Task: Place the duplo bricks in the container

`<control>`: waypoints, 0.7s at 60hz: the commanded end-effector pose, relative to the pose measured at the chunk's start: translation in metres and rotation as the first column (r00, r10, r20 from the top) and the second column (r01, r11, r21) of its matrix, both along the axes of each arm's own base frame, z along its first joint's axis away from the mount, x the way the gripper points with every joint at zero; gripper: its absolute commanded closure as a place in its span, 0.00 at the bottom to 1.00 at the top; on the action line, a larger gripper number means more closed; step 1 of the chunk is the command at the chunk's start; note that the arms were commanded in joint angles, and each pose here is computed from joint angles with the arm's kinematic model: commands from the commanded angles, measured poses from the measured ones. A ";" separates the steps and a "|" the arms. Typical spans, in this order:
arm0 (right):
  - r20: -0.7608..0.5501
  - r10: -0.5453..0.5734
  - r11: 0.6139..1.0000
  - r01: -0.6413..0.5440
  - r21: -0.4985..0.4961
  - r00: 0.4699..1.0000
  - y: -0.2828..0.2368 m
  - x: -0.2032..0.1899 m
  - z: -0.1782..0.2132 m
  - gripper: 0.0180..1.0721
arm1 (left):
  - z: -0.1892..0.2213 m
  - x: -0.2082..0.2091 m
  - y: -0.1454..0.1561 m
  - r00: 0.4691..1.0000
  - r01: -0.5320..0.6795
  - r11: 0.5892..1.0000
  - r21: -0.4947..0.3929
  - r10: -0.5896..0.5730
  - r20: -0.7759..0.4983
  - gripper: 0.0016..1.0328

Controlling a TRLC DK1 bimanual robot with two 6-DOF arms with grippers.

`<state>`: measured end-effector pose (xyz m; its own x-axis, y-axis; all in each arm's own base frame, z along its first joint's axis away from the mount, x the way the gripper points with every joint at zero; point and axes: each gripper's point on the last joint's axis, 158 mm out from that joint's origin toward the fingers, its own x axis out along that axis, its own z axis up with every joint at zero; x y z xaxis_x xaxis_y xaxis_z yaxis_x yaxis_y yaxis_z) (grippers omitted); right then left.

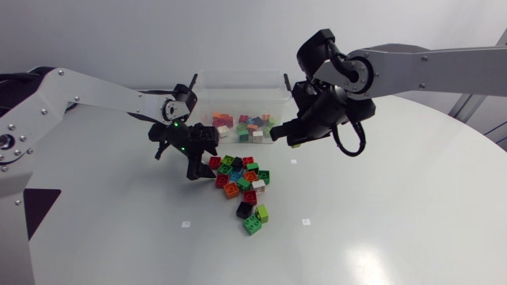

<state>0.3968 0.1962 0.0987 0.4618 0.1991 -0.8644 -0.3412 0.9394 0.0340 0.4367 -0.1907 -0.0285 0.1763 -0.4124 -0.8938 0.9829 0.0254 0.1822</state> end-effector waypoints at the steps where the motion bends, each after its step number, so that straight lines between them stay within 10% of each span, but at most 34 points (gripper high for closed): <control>1: 0.015 0.019 1.000 -0.019 0.004 1.000 -0.002 -0.003 0.005 0.70 | -0.003 0.004 -0.007 0.999 0.040 0.999 -0.007 -0.040 0.014 0.16; 17: 0.099 0.035 0.998 -0.041 0.054 0.994 0.010 0.015 0.045 0.70 | -0.003 -0.012 0.001 0.998 0.034 0.999 0.008 -0.034 -0.056 0.69; 42: 0.198 0.026 0.994 -0.047 0.099 0.980 0.038 0.062 0.075 0.70 | 0.046 -0.047 0.011 0.998 0.029 1.000 0.002 -0.028 -0.063 0.72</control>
